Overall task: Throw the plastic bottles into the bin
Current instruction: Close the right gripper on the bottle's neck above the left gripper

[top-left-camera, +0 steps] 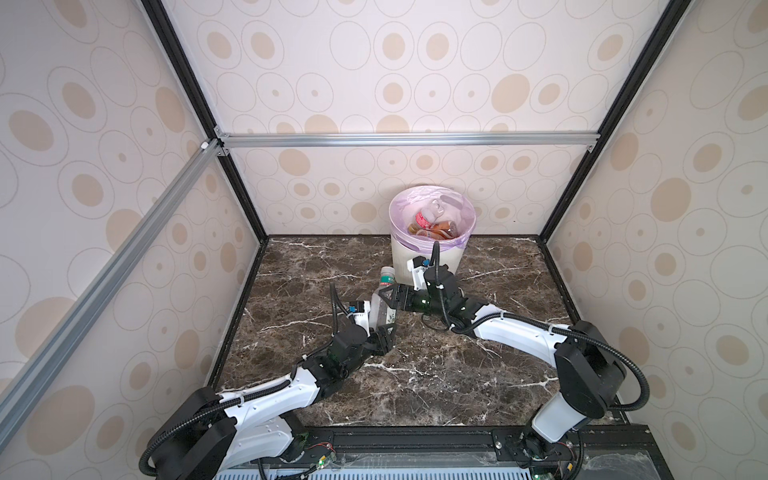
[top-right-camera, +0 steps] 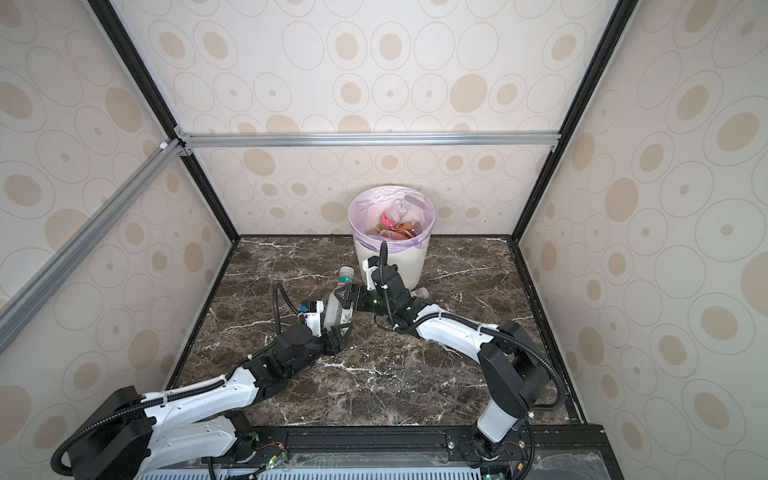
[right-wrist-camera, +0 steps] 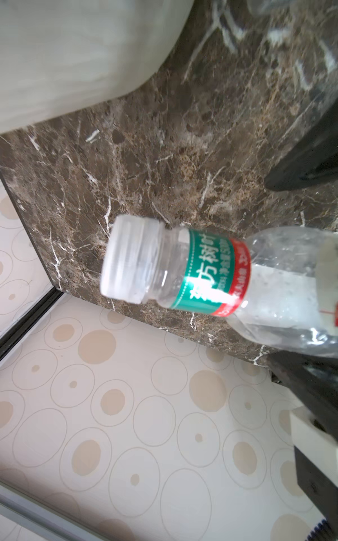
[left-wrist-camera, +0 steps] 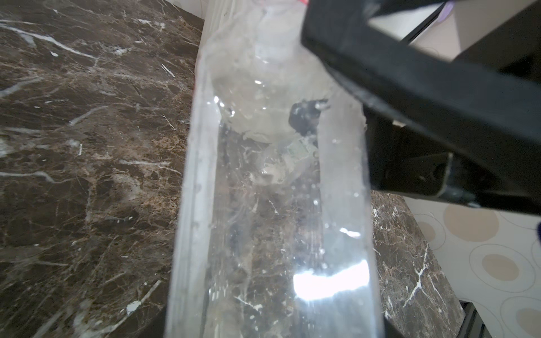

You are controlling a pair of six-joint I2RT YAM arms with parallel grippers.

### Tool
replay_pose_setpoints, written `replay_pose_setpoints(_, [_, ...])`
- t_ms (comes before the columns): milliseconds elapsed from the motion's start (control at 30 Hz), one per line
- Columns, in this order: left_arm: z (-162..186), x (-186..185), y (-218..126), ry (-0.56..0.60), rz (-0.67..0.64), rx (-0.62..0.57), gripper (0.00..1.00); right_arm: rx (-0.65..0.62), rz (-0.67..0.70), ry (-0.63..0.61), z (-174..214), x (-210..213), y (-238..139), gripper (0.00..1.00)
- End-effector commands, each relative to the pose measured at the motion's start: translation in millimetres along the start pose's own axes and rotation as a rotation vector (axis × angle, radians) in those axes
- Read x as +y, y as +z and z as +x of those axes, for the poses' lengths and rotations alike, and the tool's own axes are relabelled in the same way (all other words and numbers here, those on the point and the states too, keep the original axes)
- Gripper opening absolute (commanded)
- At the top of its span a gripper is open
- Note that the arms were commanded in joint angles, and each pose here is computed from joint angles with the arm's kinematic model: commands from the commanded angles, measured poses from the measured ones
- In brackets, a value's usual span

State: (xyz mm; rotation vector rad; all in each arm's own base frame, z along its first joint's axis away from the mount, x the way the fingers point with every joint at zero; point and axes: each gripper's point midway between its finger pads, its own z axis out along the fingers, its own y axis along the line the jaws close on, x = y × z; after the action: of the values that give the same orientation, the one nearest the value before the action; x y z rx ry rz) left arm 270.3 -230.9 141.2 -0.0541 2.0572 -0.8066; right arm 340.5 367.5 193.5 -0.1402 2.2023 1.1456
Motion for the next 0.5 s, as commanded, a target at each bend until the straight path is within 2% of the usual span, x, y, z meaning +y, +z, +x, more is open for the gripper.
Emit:
replay_pose_setpoints(0, [-14.8,-6.9,-2.7,-0.021,0.025,-0.051,0.63,-0.009,-0.043,0.018,-4.1,15.9,6.3,0.83])
replay_pose_setpoints(133, [-14.4,-6.8,-1.4,-0.016,0.022,-0.048,0.64,0.009,-0.057,0.020,0.9,19.3,12.2,0.78])
replay_pose_setpoints(267, [-11.8,-5.5,-0.7,-0.022,0.023,-0.044,0.65,0.012,-0.053,0.022,2.4,17.8,14.5,0.67])
replay_pose_setpoints(467, [-9.6,-1.9,-0.9,-0.024,0.011,-0.039,0.69,0.005,-0.044,0.007,-0.2,17.5,14.1,0.55])
